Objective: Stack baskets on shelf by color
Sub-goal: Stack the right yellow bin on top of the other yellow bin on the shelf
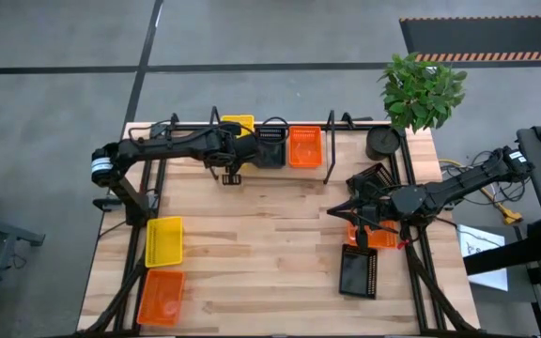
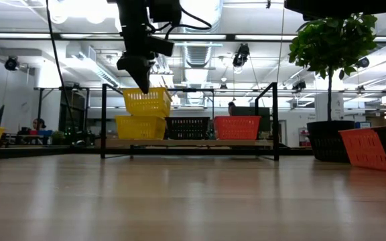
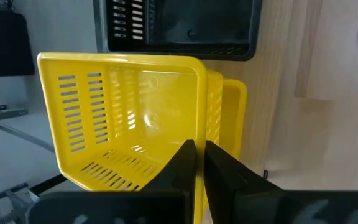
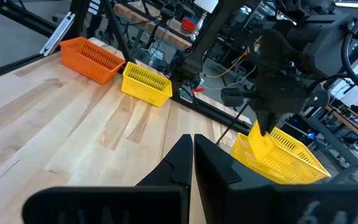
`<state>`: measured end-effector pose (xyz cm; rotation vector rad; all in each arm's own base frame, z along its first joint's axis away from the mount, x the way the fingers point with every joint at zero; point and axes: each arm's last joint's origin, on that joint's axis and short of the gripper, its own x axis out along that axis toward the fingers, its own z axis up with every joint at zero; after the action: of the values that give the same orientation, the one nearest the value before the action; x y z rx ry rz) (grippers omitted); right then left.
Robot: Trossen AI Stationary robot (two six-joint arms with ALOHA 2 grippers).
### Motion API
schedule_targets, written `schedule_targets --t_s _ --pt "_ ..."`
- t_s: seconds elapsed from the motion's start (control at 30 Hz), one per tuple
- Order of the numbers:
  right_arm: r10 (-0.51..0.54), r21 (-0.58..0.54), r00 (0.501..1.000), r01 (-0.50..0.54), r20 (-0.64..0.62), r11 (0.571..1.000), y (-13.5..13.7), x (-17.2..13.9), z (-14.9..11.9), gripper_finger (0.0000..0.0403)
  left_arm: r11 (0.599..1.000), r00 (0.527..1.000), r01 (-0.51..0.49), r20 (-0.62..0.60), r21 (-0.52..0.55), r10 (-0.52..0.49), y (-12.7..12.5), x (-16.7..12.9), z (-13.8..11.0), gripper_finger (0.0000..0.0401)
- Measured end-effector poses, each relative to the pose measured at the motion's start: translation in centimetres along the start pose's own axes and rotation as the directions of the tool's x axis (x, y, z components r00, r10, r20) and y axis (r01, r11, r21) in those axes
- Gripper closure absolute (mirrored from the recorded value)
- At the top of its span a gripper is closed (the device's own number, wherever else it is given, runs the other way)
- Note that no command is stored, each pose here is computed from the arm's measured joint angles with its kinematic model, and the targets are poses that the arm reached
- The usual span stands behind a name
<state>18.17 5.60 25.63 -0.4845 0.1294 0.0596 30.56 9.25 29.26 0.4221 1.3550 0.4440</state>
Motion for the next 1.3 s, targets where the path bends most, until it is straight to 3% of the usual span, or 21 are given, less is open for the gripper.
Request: schedule_targets --t_s 0.97,1.3 --pt "0.001 -0.001 1.000 -0.001 -0.002 1.000 0.0 0.0 0.0 0.0394 1.000 1.000 0.001 -0.028 0.001 -0.001 -0.6 1.6 -0.6 0.0399" --pt "0.002 -0.002 1.000 -0.002 -0.004 1.000 0.0 0.0 0.0 0.0394 1.000 1.000 0.002 -0.029 0.003 -0.002 -0.6 1.6 -0.6 0.0371"
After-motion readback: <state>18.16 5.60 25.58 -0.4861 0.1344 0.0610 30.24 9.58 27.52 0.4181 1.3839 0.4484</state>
